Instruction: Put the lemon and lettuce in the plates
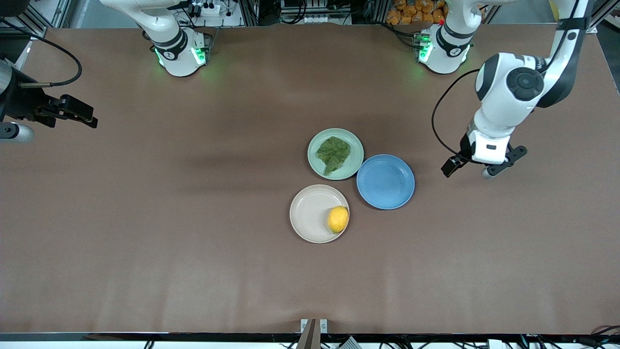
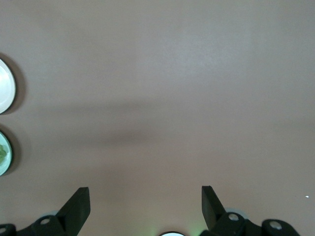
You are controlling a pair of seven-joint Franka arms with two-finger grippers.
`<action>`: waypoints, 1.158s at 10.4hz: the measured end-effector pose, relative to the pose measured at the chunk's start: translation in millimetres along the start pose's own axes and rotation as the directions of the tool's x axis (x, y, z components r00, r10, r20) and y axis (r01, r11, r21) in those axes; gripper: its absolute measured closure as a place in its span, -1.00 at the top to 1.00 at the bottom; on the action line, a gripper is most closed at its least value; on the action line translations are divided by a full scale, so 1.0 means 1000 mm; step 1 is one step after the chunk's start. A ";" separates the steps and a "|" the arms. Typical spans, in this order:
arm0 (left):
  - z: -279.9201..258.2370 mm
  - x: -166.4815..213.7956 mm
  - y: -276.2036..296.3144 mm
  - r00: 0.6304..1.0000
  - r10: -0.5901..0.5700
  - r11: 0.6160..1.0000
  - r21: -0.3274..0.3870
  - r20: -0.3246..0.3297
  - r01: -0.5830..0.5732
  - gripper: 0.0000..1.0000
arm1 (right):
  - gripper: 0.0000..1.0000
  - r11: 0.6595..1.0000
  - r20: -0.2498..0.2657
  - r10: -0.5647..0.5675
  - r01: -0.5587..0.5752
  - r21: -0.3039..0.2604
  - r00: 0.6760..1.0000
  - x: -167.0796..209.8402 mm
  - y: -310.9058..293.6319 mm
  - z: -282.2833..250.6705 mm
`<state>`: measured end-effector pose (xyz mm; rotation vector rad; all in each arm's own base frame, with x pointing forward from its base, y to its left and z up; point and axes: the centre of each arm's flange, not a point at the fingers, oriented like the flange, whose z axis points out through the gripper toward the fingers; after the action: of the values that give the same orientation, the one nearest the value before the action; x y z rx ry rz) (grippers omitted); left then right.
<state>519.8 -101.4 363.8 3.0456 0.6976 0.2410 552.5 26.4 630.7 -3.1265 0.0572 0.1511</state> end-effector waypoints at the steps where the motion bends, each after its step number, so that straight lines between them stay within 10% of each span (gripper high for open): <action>1: -0.009 0.011 -0.007 0.992 0.123 0.992 0.007 -0.001 -0.123 1.00 | 1.00 1.000 -0.002 -0.003 0.003 -0.005 1.000 -0.001 -0.001 -0.001; 4: -0.081 0.052 -0.004 0.941 0.334 0.942 0.007 0.054 -0.334 1.00 | 1.00 1.000 -0.009 0.012 -0.012 -0.005 1.000 -0.002 0.007 -0.005; 12: -0.282 0.078 0.002 0.903 0.424 0.906 -0.043 0.065 -0.422 1.00 | 1.00 1.000 -0.100 0.011 -0.011 0.001 0.995 -0.029 0.026 -0.046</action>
<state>547.4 -77.1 654.1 3.1204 0.0167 0.1363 526.7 0.6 679.0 -3.1315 0.0747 -0.0052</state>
